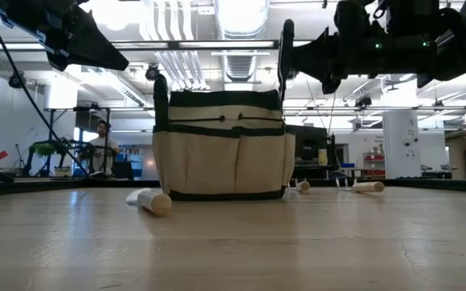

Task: Pick & Place Garden tools in Gardening bag
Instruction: Put the green shear scissors into the white gardening bag

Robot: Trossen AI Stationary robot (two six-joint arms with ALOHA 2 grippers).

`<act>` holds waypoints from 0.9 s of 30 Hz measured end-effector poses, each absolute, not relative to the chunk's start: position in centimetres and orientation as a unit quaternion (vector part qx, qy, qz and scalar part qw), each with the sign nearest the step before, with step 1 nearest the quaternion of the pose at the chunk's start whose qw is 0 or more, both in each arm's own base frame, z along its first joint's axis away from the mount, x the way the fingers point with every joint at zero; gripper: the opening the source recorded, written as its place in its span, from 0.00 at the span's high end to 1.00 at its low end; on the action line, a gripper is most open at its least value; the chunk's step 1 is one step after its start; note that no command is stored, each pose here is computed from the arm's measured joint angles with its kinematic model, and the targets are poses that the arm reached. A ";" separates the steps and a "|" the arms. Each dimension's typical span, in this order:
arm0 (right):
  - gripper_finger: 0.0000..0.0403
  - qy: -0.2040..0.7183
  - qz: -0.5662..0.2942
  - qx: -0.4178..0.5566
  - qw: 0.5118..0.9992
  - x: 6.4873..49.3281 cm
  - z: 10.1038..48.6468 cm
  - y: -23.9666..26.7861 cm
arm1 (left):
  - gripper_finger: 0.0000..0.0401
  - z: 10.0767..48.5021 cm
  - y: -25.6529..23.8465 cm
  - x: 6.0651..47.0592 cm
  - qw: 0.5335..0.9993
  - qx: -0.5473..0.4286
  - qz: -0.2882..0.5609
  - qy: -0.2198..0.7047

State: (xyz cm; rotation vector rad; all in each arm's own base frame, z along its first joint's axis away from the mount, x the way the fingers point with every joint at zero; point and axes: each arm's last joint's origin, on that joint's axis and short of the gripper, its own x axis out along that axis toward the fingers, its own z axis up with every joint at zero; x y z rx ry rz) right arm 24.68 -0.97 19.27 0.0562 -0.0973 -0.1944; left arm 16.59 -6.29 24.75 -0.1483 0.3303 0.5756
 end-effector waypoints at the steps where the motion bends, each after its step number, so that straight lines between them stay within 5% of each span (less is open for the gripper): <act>1: 0.96 -0.046 -0.098 0.028 0.994 24.9 19.2 -1.0 | 0.84 24.8 -6.3 16.6 0.943 -0.073 0.282 0.162; 27: 0.96 -0.002 -0.148 0.035 0.988 24.2 20.1 -1.5 | 0.84 24.7 -6.3 16.6 0.943 -0.078 0.280 0.162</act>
